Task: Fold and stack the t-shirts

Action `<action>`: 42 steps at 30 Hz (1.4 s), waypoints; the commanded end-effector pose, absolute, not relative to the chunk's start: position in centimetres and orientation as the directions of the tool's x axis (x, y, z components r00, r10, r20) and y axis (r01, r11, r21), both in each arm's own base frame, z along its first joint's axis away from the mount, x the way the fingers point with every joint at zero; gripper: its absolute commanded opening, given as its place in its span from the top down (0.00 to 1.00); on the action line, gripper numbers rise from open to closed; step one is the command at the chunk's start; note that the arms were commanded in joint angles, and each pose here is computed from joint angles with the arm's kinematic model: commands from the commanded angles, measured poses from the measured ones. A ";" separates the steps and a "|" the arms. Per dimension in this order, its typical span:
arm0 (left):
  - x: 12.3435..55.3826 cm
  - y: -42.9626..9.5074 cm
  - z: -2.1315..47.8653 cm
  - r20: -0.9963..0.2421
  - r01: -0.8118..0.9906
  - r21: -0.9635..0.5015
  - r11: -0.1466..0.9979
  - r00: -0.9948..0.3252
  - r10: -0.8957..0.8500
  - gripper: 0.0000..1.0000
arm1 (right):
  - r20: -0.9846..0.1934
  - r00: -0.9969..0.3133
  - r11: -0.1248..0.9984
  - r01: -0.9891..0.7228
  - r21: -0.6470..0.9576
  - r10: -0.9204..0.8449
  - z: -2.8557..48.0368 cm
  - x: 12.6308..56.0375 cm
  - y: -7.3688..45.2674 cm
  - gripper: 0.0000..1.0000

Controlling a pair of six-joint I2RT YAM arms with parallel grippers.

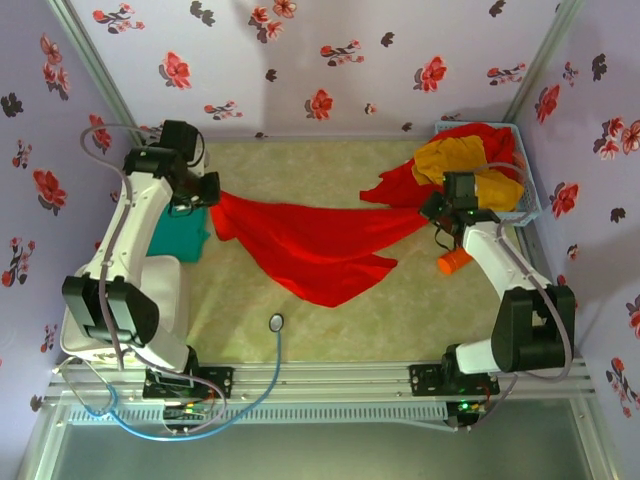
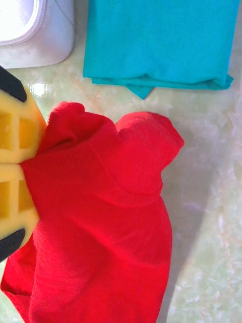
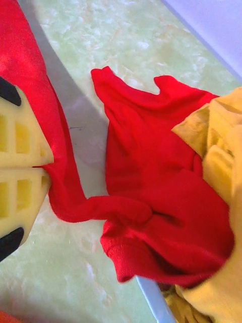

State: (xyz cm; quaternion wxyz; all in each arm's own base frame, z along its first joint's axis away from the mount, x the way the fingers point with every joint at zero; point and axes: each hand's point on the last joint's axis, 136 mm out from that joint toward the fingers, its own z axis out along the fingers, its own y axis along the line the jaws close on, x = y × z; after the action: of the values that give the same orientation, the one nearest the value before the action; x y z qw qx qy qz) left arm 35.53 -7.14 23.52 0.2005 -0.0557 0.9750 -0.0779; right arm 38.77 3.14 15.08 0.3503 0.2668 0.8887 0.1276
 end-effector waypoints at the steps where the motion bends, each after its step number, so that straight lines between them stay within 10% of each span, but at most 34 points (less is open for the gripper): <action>1: 36.1 -6.9 24.9 -0.428 -0.042 -0.150 0.988 -0.898 -0.104 1.00 | -0.607 -0.559 0.824 0.395 0.405 0.566 17.3 38.9 1.4 1.00; 18: 35.6 -7.0 26.5 -0.464 -0.003 -0.139 0.990 -0.883 -0.068 1.00 | -0.768 -0.240 0.799 0.291 0.526 0.593 27.5 39.1 -0.3 1.00; 34: 46.0 -6.3 25.0 -0.466 -0.036 0.005 0.999 -0.884 -0.030 0.97 | -0.665 -0.435 0.792 0.263 0.550 0.607 21.0 37.6 2.9 0.94; 42: 48.9 -7.6 22.3 -0.412 -0.072 -0.007 0.997 -0.909 -0.068 0.63 | -0.605 -0.565 0.820 0.279 0.500 0.561 17.1 37.3 5.5 0.83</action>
State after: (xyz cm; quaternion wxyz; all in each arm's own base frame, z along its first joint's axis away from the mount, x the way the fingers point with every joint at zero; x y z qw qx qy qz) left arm 50.35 -7.28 21.82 0.2294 -0.0323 0.9728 0.0011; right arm 37.75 4.84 18.48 0.4256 0.2460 0.8516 0.1821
